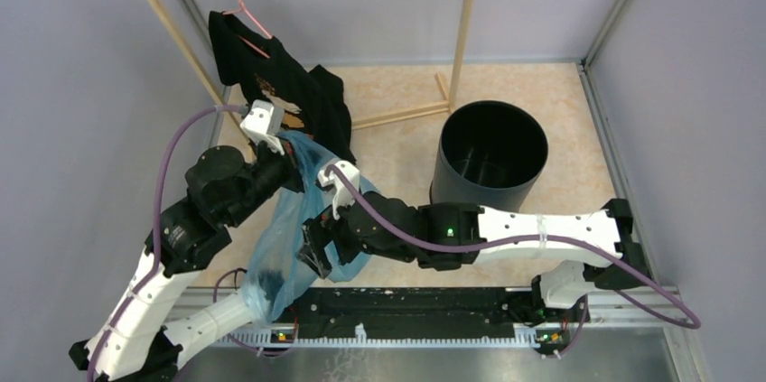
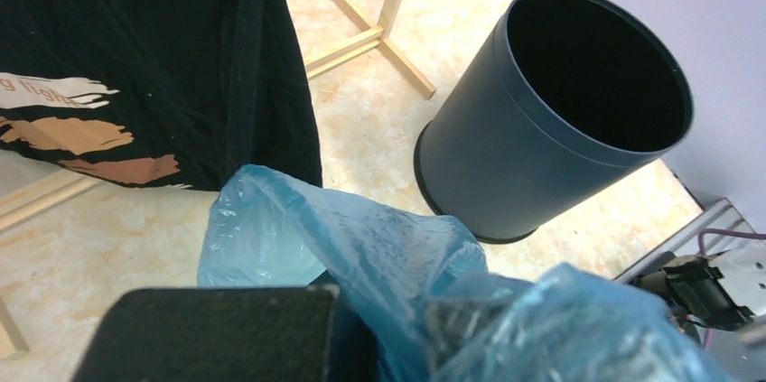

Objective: Put the trash bags into the trash bin

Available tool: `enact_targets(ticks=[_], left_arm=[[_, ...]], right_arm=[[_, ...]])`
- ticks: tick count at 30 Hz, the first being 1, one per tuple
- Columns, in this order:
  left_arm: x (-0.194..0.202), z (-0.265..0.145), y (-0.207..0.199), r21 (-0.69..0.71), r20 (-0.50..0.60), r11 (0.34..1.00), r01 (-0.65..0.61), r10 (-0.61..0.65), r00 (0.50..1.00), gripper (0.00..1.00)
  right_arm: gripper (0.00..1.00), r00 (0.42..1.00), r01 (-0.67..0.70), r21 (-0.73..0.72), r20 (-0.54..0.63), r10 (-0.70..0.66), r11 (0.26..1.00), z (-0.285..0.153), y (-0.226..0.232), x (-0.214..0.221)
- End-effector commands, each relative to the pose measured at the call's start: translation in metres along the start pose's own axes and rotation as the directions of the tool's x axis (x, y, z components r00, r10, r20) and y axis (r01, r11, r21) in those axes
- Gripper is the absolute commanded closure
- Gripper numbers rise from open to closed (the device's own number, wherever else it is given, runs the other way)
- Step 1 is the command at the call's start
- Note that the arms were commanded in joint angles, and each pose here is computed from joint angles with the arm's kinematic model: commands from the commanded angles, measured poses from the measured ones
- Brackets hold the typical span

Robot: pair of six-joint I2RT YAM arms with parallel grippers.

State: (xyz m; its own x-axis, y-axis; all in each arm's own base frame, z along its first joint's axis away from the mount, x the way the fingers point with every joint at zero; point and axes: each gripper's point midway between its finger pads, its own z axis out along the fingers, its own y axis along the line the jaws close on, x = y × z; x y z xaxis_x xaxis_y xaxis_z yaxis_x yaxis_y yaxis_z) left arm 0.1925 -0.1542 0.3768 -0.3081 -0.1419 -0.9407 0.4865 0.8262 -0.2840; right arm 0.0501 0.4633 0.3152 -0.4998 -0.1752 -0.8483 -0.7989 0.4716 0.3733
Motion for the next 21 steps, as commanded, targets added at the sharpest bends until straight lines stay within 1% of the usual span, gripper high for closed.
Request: enact_targets(ticks=[1,8,13,14,16,18,21], left_arm=[[-0.017,0.001,0.008,-0.053,0.045,0.998,-0.042,0.044,0.998,1.0],[-0.023,0.011,0.011,-0.072,0.076,0.996,-0.05,0.055,0.996,1.0],[-0.029,0.013,0.01,-0.075,0.094,0.996,-0.054,0.061,0.994,1.0],[-0.031,0.014,0.01,-0.077,0.098,0.995,-0.055,0.063,0.993,1.0],[-0.032,0.014,0.011,-0.086,0.097,0.995,-0.059,0.067,0.993,1.0],[-0.032,0.014,0.012,-0.094,0.092,0.994,-0.06,0.069,0.993,1.0],[-0.031,0.014,0.016,-0.109,0.096,0.992,-0.064,0.075,0.993,1.0]], right_arm=[[0.14,0.982,-0.082,-0.024,0.17,0.085,0.996,-0.017,0.015,-0.055],[0.12,0.973,-0.097,-0.039,0.206,0.103,0.994,-0.034,0.016,-0.065],[0.13,0.966,-0.066,-0.146,0.239,0.1,0.987,-0.028,0.035,-0.068],[0.13,0.969,-0.041,-0.147,0.237,0.076,0.988,-0.026,0.036,-0.068],[0.13,0.972,-0.019,-0.069,0.234,0.035,0.997,-0.024,0.025,-0.071],[0.09,0.97,-0.009,-0.015,0.245,0.013,1.0,-0.027,0.015,-0.074],[0.06,0.962,-0.004,-0.064,0.273,0.021,0.998,-0.03,0.021,-0.076]])
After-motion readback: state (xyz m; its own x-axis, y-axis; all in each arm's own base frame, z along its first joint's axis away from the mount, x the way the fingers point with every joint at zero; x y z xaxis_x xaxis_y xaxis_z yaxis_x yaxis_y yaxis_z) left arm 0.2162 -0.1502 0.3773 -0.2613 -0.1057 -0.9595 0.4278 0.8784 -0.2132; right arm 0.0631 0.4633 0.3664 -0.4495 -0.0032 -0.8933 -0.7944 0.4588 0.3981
